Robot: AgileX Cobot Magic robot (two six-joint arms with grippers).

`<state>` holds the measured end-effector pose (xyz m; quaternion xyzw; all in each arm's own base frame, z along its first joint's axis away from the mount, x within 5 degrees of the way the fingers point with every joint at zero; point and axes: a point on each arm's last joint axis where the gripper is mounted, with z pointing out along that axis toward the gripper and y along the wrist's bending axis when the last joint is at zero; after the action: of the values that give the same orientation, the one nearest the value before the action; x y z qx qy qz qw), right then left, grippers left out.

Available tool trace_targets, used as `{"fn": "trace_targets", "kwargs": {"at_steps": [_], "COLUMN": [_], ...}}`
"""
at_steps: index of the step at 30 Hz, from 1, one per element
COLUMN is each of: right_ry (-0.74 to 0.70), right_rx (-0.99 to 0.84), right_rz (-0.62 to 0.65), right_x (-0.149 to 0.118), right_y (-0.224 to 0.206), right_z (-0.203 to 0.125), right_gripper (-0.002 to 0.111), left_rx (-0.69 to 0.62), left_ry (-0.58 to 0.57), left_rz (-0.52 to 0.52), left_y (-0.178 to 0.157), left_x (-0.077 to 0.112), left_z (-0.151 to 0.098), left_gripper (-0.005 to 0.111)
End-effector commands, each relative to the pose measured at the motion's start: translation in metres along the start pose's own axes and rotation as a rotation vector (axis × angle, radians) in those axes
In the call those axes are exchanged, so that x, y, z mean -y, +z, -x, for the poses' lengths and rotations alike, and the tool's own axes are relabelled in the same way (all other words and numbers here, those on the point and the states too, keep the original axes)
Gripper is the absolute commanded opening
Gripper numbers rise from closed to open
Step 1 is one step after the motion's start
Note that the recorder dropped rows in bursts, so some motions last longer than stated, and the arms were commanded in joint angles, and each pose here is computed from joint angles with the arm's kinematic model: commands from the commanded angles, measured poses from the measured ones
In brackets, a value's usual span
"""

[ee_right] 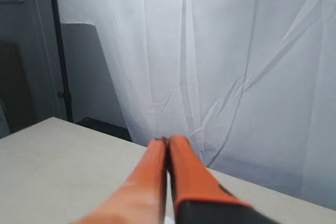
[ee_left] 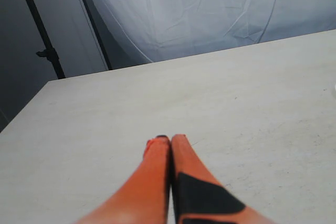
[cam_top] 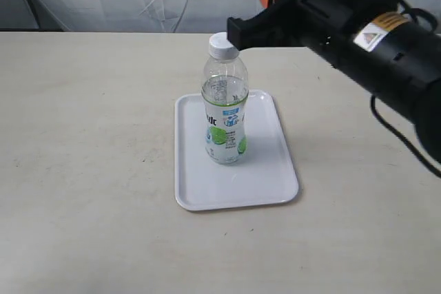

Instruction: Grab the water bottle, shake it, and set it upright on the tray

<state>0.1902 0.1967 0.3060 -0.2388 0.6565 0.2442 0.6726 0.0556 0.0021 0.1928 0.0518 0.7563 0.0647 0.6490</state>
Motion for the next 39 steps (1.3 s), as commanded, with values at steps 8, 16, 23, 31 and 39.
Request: {"fn": "trace_targets", "kwargs": {"at_steps": [8,16,23,31,39], "right_ry": [0.0,-0.003,0.005,0.099,0.093], "right_rx": [-0.086,-0.083,-0.164,-0.111,-0.115], "right_rz": [0.064,0.064,0.066,-0.317,-0.467], "right_x": [0.007,0.007,0.028,0.068,0.071], "right_y": [-0.077,-0.078,-0.099,-0.165,-0.189], "right_z": [0.049,0.049,0.045,0.013,-0.028], "right_gripper": [-0.001,-0.001,-0.001,-0.001,-0.001], "left_rx": [0.005,0.005,0.005,0.005,0.005], "left_ry": [-0.007,-0.007,-0.007,-0.009,-0.009], "left_rz": [-0.001,-0.001,-0.001,-0.001,-0.001], "left_y": [0.0,0.0,0.0,0.0,0.0], "left_x": [0.0,0.0,0.0,0.0,0.0], "left_z": [-0.001,-0.001,-0.001,-0.001,-0.001], "left_gripper": [0.0,0.0,0.0,0.0,0.0]}}
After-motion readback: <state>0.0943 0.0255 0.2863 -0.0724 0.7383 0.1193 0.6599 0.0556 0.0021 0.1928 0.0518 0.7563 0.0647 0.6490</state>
